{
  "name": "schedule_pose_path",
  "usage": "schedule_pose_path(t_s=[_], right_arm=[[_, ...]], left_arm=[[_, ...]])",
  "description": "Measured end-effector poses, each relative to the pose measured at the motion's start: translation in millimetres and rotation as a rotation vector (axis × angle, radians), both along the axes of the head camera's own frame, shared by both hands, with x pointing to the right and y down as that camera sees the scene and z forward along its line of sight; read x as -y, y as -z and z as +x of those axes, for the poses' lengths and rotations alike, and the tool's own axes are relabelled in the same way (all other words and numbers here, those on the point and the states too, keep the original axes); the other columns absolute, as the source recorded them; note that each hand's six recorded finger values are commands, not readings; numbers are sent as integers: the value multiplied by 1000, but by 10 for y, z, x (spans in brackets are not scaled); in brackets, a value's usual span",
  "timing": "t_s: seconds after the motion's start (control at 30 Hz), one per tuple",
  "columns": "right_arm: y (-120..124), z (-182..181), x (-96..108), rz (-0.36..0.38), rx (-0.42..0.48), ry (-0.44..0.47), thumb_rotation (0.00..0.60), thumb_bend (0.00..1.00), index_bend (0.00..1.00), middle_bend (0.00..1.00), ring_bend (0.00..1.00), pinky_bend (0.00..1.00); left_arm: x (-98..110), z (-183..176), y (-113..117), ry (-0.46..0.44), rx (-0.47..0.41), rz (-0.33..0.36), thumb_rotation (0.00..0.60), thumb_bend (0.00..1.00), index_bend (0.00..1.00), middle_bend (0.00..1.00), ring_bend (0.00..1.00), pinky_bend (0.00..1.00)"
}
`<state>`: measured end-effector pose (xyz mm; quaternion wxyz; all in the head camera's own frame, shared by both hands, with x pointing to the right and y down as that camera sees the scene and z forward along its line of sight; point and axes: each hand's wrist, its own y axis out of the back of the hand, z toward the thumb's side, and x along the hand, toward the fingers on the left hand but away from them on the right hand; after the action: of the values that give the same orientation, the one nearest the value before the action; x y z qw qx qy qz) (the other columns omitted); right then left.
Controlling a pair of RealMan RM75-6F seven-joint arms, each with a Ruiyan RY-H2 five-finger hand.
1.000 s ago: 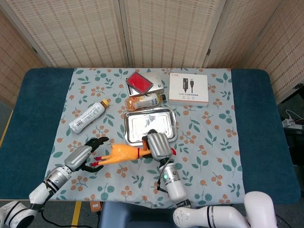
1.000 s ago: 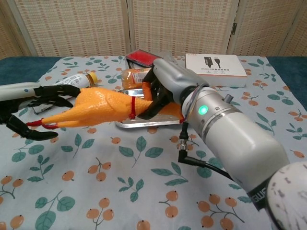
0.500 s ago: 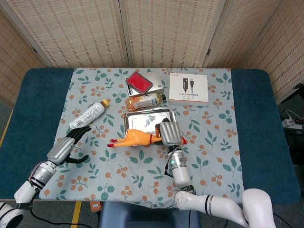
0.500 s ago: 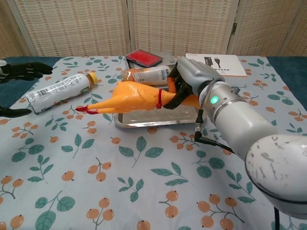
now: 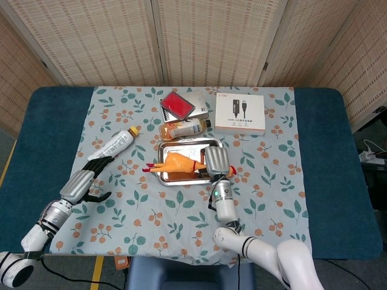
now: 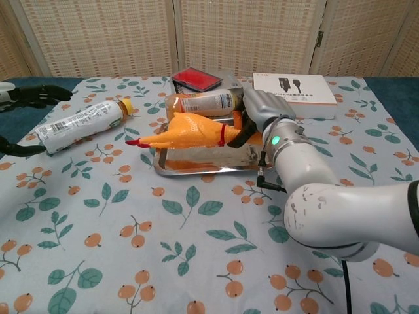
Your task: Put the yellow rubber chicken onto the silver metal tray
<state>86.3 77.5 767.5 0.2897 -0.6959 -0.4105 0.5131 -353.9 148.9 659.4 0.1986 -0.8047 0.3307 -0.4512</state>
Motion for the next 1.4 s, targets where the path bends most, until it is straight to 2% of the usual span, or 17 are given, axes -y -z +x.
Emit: schedule_pose_path(t_s=[0.07,0.33,0.53,0.7,0.97,1.13,1.3,1.4], right_arm=[[-26,-28,16,4,2,13,600,177,729,670,616,916],[-81,-45,14,-5,7,78,600,176,212,282,250,580],[-51,19,19,-15,7,100,600,176,48,155,133,468],[-22,83,16,-35,-18,126,600,166,1,90,72,376],[44,219,5,-75,-33,139,600,112,0,3,0,249],[67,246,20,-84,-41,146,600,87,0,0,0,180],[84,230,17,-94,-44,161,600,52,0,0,0,24],[87,211,0,-113,-25,165,600,45,0,0,0,1]], left_arm=[[18,-4,-7,6,-2,1,600,317,0,0,0,0],[43,-3,-18,14,-8,0,600,320,0,0,0,0],[42,-2,-11,20,-10,-4,600,321,0,0,0,0],[36,15,-7,38,-28,-21,600,321,0,0,0,0],[73,5,6,46,-36,-24,600,320,0,0,0,0],[81,1,5,50,-34,-21,600,319,0,0,0,0],[85,12,-8,51,-34,-26,600,321,0,0,0,0],[93,22,-10,53,-37,-26,600,321,0,0,0,0]])
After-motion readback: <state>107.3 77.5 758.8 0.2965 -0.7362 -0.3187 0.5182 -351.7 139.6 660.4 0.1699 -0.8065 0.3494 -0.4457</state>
